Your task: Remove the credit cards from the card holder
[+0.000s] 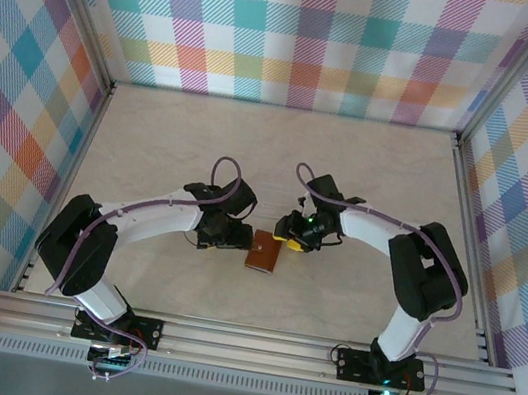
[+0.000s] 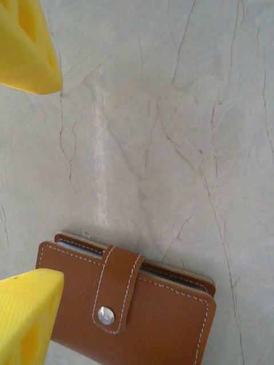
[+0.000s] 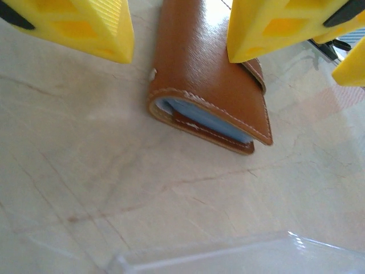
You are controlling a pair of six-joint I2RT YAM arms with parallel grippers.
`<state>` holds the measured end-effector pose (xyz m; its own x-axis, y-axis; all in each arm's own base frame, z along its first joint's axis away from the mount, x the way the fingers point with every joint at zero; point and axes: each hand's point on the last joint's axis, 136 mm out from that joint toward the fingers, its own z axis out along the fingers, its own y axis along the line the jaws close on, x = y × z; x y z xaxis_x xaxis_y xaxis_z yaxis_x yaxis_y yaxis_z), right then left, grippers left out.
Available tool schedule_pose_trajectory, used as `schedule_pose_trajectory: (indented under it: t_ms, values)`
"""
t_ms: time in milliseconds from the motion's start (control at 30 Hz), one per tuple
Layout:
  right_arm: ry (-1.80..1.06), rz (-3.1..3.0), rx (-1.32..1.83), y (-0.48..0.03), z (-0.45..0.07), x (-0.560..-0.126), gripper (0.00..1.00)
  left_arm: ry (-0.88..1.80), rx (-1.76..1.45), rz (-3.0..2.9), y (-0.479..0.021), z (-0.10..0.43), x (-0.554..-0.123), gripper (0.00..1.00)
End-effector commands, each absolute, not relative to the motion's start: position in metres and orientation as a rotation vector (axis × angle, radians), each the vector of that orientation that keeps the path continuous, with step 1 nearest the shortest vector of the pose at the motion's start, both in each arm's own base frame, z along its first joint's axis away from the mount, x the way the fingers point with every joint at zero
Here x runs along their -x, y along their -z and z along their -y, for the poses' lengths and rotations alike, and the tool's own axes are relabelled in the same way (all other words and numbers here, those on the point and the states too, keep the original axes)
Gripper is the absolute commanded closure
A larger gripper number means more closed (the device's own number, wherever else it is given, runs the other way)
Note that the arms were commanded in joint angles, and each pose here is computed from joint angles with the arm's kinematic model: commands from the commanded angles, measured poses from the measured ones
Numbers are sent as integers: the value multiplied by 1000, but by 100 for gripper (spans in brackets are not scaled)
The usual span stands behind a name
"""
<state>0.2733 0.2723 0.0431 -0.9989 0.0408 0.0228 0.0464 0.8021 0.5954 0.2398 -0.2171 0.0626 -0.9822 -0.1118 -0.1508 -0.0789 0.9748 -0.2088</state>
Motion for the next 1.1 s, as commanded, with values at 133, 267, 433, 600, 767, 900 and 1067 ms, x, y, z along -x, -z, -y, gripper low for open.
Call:
schedule_pose_trajectory:
  t_ms: [133, 267, 433, 600, 767, 900, 1067]
  values:
    - [1004, 2938, 60, -38, -288, -277, 53, 407, 154, -2974, -62, 224, -235, 23]
    - [965, 2937, 58, -30, -288, -276, 55, 425, 135, -2979, -63, 228, -235, 24]
    - [959, 2936, 62, -27, -288, -274, 64, 468, 104, -2984, -64, 238, -238, 31]
    - [936, 2944, 62, -24, -285, -273, 75, 512, 14, -2983, -69, 259, -243, 36]
    - [938, 2943, 65, -24, -285, -272, 83, 474, -69, -2994, -67, 275, -248, 41]
    - [941, 2943, 66, -24, -285, -272, 88, 429, -155, -3007, -64, 285, -252, 48]
    - [939, 2943, 67, -23, -284, -271, 90, 361, -220, -3043, -54, 288, -252, 61]
